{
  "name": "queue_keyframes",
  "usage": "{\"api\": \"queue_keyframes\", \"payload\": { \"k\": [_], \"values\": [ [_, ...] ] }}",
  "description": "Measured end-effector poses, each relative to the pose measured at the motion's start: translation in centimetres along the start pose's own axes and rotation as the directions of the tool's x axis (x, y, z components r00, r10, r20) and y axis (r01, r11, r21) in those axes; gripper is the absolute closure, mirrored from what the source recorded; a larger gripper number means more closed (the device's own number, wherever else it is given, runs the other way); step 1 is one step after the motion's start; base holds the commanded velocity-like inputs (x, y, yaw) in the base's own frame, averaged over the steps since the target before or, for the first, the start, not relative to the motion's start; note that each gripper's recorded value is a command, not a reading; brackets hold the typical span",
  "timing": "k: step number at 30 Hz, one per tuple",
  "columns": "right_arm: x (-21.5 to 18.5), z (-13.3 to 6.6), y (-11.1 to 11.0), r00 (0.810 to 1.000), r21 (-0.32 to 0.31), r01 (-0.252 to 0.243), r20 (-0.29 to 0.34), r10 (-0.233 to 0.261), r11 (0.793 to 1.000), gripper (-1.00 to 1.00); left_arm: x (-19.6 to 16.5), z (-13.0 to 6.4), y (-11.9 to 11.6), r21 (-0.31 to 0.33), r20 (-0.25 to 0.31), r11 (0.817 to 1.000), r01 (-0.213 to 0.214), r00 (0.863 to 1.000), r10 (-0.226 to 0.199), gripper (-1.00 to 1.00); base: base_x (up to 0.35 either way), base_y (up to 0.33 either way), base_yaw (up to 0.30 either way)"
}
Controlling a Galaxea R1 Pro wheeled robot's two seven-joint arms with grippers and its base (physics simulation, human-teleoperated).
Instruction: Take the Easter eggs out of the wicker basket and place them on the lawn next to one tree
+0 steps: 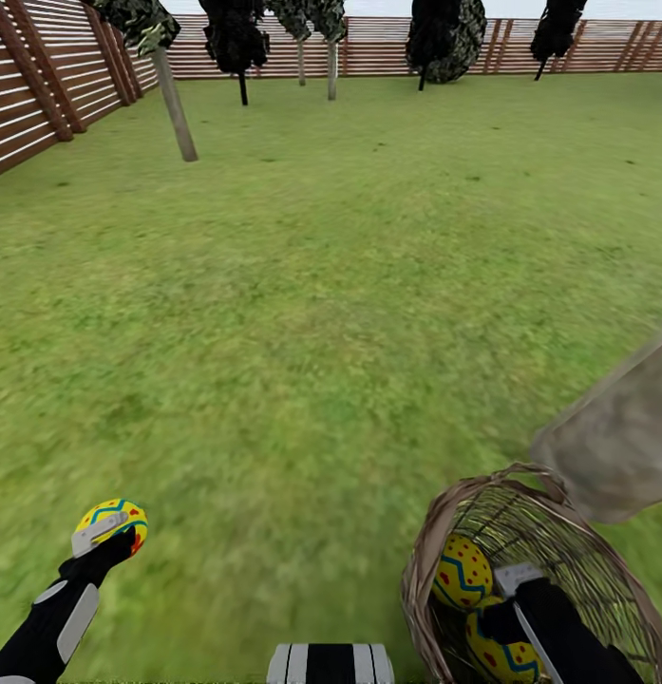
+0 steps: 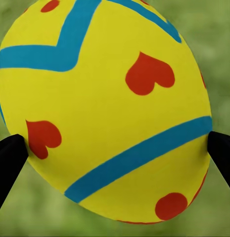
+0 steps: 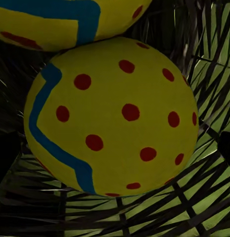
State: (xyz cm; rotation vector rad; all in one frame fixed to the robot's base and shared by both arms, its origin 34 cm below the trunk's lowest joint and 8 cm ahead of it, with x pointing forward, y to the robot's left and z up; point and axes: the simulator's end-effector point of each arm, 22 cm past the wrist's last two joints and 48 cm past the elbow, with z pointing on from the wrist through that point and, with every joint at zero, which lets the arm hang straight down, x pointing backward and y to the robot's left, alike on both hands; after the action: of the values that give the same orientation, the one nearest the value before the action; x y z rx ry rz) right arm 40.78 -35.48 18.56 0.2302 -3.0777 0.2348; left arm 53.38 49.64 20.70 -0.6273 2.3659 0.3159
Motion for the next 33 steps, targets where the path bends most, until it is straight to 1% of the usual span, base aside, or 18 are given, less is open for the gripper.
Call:
{"api": "queue_keyframes", "payload": {
  "k": [8,18,29,30,33],
  "values": [
    [0.9,1.1,0.3,1.0,-0.004,0.006,-0.03,-0.006,1.0,-1.0,1.7,0.6,0.4,-0.011,-0.029,1.0,-0.012,1.0,0.011,1.0,0.0,0.0,0.0],
    [2.1,2.5,0.2,0.998,-0.003,0.011,-0.067,-0.012,1.0,-1.0,3.9,1.3,0.8,-0.022,-0.066,0.999,-0.027,0.997,0.026,1.0,0.0,0.0,0.0],
    [2.0,2.5,0.7,0.998,-0.009,0.014,-0.066,-0.014,1.0,-1.0,4.0,1.3,0.6,-0.021,-0.068,0.999,-0.027,0.997,0.025,1.0,0.0,0.0,0.0],
    [2.0,2.5,0.7,0.998,-0.009,0.014,-0.065,-0.015,1.0,1.0,4.1,1.3,0.6,-0.02,-0.068,0.999,-0.026,0.997,0.025,1.0,0.0,0.0,0.0],
    [2.0,2.5,0.5,0.998,-0.005,0.015,-0.066,-0.015,1.0,1.0,4.4,1.2,0.2,-0.016,-0.073,1.0,-0.022,0.997,0.021,1.0,0.0,0.0,0.0]
  ]
}}
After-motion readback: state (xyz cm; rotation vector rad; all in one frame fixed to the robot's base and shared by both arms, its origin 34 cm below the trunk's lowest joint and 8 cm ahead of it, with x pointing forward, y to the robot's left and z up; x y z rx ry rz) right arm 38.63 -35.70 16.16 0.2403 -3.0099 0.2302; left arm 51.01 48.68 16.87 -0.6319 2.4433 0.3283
